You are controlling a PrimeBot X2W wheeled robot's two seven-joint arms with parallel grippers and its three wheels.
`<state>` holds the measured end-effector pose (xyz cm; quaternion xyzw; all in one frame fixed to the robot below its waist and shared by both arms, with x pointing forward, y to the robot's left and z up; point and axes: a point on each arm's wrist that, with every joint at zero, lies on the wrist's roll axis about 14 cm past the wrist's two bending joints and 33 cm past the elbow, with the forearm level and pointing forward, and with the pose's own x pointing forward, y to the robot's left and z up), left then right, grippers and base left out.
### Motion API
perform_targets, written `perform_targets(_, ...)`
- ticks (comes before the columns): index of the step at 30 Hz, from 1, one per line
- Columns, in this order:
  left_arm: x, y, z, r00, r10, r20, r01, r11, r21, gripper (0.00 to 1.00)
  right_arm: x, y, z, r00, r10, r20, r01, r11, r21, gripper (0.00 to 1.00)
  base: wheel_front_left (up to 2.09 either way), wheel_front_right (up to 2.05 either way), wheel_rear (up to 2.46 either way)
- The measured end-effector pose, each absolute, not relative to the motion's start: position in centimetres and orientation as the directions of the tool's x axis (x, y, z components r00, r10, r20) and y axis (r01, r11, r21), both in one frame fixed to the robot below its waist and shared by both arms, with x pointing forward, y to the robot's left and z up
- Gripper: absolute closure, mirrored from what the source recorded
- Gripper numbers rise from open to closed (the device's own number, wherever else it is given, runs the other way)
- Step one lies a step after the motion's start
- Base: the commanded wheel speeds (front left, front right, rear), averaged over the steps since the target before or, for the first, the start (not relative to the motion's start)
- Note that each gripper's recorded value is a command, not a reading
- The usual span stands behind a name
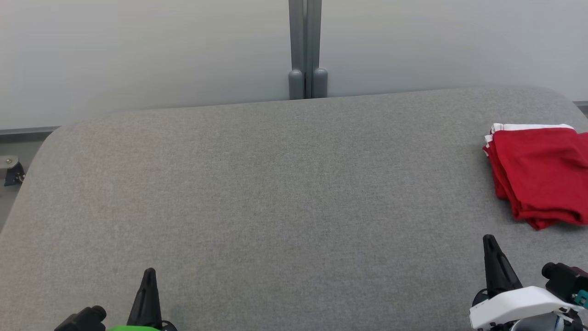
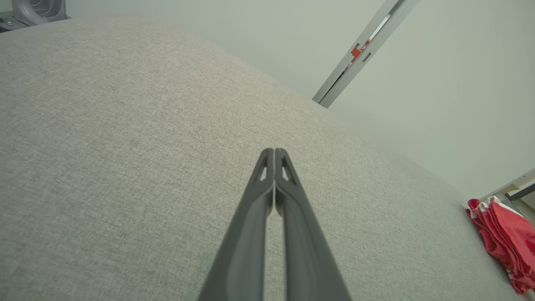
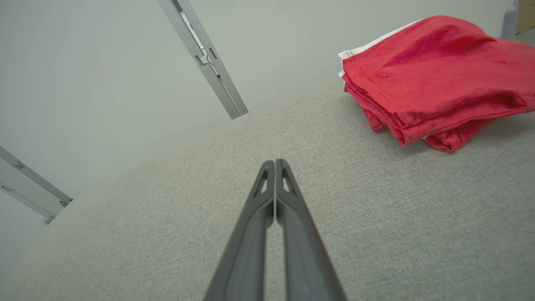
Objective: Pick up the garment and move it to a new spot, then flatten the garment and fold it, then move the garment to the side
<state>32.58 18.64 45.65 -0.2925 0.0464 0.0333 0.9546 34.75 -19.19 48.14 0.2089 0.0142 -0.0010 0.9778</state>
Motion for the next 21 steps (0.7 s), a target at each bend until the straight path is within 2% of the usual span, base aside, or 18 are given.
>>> perform_targets(21, 34.3, 19.4, 46.5, 0.992, 0.051, -0.112, -0.118, 0.642, -0.758, 1.0, 36.0, -19.8, 48.5, 0.998, -0.027, -0.048, 0.053, 0.734, 0.677, 1.0, 0.0, 0.0, 0.0)
